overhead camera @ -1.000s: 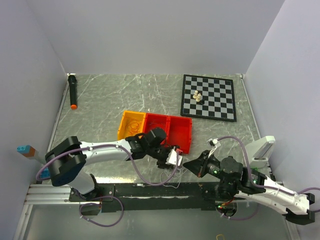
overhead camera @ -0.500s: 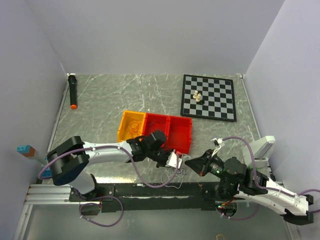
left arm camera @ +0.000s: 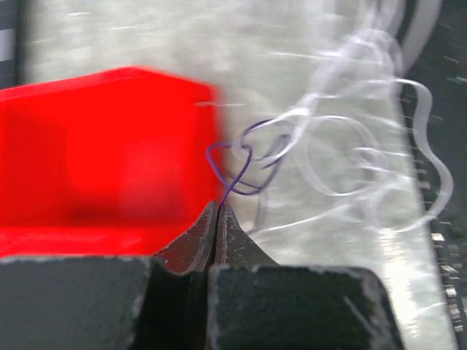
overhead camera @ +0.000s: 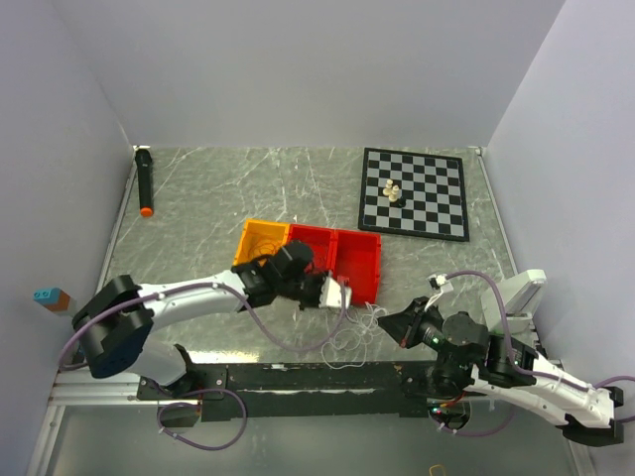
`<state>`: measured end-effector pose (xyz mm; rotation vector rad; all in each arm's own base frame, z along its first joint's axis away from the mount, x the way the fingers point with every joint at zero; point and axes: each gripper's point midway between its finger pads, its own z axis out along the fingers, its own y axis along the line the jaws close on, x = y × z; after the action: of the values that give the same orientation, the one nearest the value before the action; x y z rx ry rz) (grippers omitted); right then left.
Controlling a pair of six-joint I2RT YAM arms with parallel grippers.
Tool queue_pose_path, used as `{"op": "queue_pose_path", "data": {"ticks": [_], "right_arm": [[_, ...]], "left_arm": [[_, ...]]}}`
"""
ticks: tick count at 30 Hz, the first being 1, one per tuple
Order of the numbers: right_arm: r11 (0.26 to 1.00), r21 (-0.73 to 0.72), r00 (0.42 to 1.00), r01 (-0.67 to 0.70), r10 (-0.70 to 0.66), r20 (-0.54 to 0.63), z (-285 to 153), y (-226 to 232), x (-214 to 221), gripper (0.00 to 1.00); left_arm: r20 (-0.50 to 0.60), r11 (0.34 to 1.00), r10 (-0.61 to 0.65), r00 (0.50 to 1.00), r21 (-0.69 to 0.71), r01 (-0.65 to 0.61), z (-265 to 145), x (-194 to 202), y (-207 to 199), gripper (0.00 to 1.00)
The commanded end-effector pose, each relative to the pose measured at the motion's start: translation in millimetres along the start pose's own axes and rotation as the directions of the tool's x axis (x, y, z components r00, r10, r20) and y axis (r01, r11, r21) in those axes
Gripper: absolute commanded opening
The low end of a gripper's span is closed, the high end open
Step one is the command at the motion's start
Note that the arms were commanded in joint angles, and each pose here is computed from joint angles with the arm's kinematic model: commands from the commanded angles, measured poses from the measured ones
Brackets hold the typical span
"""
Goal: Untangle the cables
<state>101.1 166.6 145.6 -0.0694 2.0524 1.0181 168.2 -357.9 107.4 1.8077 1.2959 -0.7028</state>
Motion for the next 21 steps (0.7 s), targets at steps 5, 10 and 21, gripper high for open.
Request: {"op": "queue_pose_path", "data": {"ticks": [5,10,21], "right_arm": [[0.993,0.112,0.999,-0.039,0.042,-0.031,9,-18,12,0.00],[0.975,0.223,0.990,0.022,0.010,-0.143,27,-27,34,0.00],[0.954,0.296,0.959,0.046,0.042,-0.282,43,-41,73,0.00]], "left_arm": [[0.123,0.966,0.004,0.992,-0.256,0.028,-94,-97,98,0.01],[0.143,0.955,-0.018,0.989,-0.289,0.060,-142,-127,113,0.01],[0.294,0.785,-0.012,0.956,-0.590,0.191,-223,-161,177,0.01]]}}
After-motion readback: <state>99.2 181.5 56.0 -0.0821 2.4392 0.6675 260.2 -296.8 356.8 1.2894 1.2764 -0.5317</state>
